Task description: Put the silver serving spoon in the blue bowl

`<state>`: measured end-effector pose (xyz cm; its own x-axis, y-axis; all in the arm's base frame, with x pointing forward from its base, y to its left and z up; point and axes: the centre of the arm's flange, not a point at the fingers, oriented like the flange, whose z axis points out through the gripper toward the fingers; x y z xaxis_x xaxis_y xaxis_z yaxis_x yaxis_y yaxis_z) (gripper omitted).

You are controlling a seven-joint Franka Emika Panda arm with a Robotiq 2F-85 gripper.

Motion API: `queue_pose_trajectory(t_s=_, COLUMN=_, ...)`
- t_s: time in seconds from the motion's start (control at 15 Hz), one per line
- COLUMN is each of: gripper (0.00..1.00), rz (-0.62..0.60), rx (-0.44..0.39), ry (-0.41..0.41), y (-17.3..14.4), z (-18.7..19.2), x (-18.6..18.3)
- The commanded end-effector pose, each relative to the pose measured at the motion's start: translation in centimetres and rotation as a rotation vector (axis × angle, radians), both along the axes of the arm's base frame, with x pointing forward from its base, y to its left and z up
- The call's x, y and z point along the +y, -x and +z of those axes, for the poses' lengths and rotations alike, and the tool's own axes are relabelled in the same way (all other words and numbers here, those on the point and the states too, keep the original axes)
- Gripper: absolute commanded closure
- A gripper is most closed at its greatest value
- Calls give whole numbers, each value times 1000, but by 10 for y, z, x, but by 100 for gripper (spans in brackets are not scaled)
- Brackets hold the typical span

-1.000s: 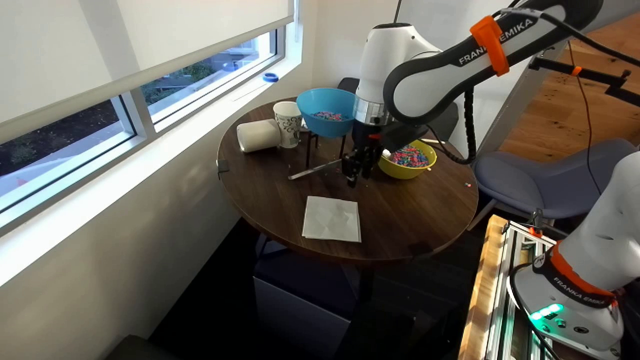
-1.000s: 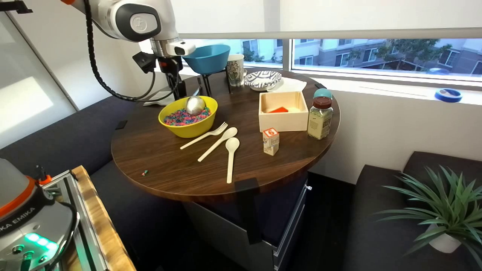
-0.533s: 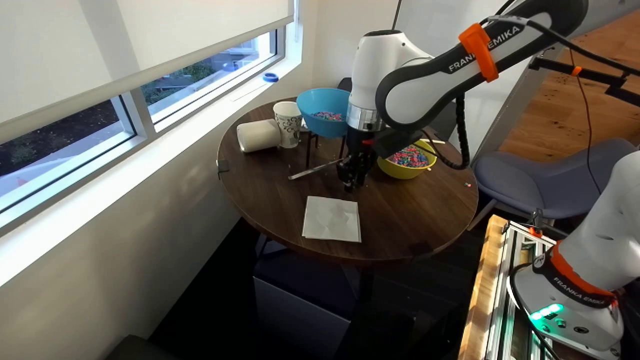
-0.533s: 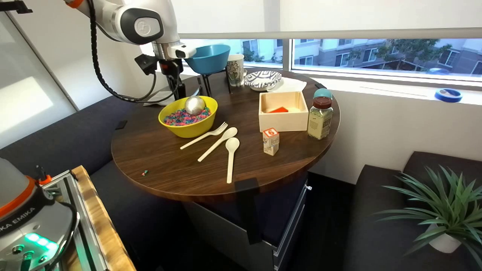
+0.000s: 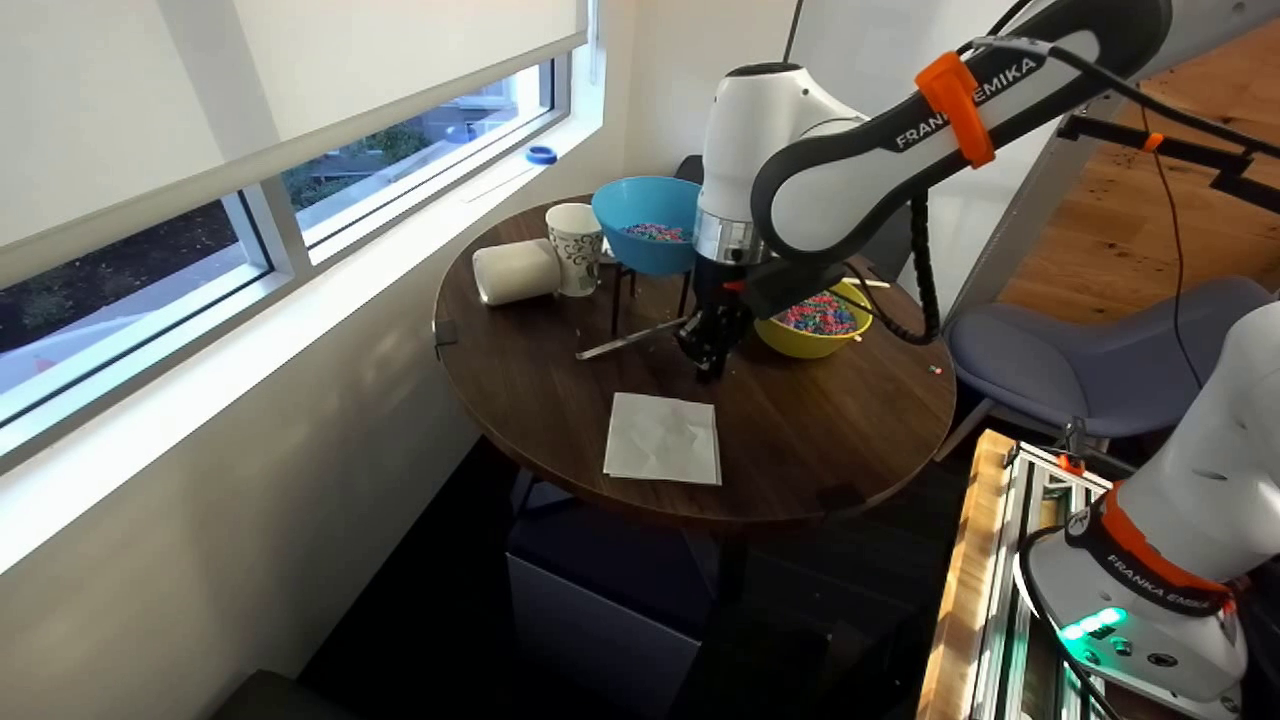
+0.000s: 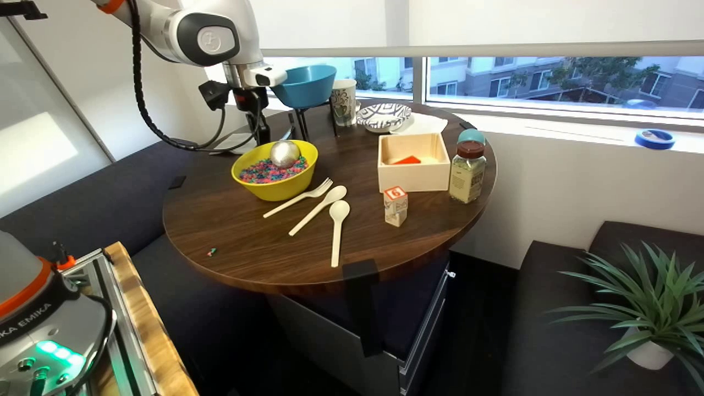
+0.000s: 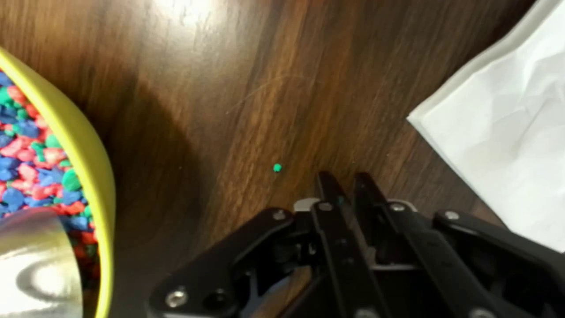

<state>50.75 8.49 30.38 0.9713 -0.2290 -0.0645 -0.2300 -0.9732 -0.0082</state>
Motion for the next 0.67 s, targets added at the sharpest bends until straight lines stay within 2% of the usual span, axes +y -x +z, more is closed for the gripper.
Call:
queue_pose_trajectory(t_s=0.0, gripper=100, rz=-23, rx=10, ry=37, y=4, z=-11, x=3)
queue_pose_trajectory(t_s=0.27, gripper=100, rz=-13, rx=7, ry=59, y=2, z=-5, x=8)
queue_pose_trajectory(t_s=0.6, gripper=99, rz=0, rx=-59, ry=128, y=12, z=46, x=8)
